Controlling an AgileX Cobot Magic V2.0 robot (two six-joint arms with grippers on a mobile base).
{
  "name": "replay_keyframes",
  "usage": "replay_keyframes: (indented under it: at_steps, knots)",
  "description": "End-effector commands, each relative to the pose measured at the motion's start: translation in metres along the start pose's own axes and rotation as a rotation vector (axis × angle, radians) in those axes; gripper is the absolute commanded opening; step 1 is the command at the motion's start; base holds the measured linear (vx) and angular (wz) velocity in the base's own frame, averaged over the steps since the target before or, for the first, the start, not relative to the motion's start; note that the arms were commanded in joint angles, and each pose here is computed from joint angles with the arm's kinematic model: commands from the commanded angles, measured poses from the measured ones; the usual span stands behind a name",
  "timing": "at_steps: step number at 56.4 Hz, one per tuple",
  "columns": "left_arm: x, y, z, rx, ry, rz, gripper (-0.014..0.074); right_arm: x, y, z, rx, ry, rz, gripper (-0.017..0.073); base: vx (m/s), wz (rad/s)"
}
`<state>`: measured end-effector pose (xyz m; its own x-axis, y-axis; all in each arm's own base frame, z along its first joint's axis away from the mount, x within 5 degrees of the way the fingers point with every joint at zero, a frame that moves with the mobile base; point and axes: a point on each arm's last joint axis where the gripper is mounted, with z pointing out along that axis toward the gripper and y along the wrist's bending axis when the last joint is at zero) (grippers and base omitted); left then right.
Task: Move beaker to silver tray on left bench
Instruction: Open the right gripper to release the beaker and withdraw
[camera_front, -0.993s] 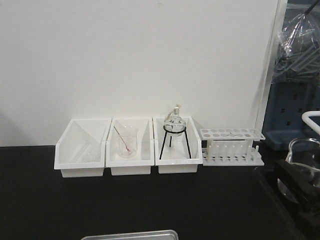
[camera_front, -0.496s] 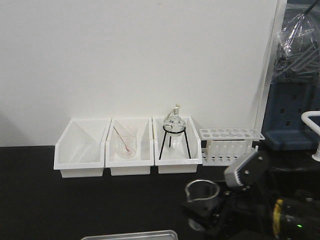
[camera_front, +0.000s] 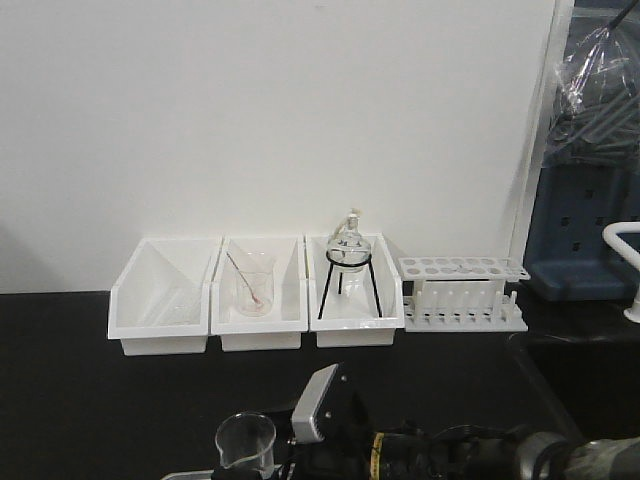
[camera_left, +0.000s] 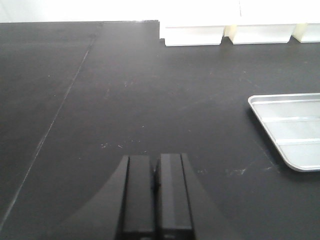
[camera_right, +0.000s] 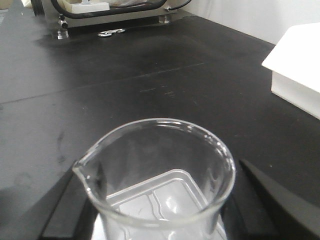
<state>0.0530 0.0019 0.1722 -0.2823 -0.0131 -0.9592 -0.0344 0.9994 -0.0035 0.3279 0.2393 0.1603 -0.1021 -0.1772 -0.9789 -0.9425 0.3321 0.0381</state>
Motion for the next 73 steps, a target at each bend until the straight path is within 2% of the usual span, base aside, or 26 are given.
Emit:
replay_keyframes:
  at_steps: [1, 10, 17, 32, 41, 48, 58, 60, 61, 68, 73]
  knots:
    - [0.001, 0.0, 0.002, 0.006, -0.065, -0.006, 0.0001, -0.025, -0.001, 0.005, 0.017, -0.132, -0.04, -0.0004, 0.0, 0.0]
    - [0.001, 0.0, 0.002, 0.006, -0.065, -0.006, 0.0001, -0.01, -0.008, 0.01, 0.064, -0.14, 0.025, -0.0003, 0.0, 0.0]
    - [0.001, 0.0, 0.002, 0.006, -0.065, -0.006, 0.0001, 0.0, -0.009, 0.013, 0.06, -0.107, 0.011, -0.0003, 0.0, 0.0]
    - [0.001, 0.0, 0.002, 0.006, -0.065, -0.006, 0.0001, 0.02, -0.01, 0.017, 0.059, -0.066, 0.041, 0.0001, 0.0, 0.0]
    - [0.001, 0.0, 0.002, 0.006, -0.065, -0.006, 0.0001, 0.024, -0.01, 0.018, 0.056, -0.055, 0.045, 0.0046, 0.0, 0.0]
    - [0.001, 0.0, 0.002, 0.006, -0.065, -0.006, 0.0001, 0.024, -0.01, 0.018, 0.051, -0.058, 0.043, 0.0139, 0.0, 0.0]
    - [0.001, 0.0, 0.002, 0.006, -0.065, -0.006, 0.0001, 0.025, -0.008, 0.018, 0.026, -0.047, 0.024, 0.0365, 0.0, 0.0]
    - [0.001, 0.0, 0.002, 0.006, -0.065, -0.006, 0.0001, 0.025, -0.007, 0.018, 0.021, -0.044, 0.02, 0.0422, 0.0, 0.0]
    - [0.001, 0.0, 0.002, 0.006, -0.065, -0.006, 0.0001, 0.025, -0.007, 0.018, 0.018, -0.042, 0.023, 0.0586, 0.0, 0.0]
    - [0.001, 0.0, 0.002, 0.006, -0.065, -0.006, 0.0001, 0.025, -0.007, 0.018, 0.018, -0.043, 0.022, 0.0694, 0.0, 0.0]
    - [0.001, 0.0, 0.002, 0.006, -0.065, -0.006, 0.0001, 0.021, -0.007, 0.018, 0.019, -0.049, 0.021, 0.0723, 0.0, 0.0]
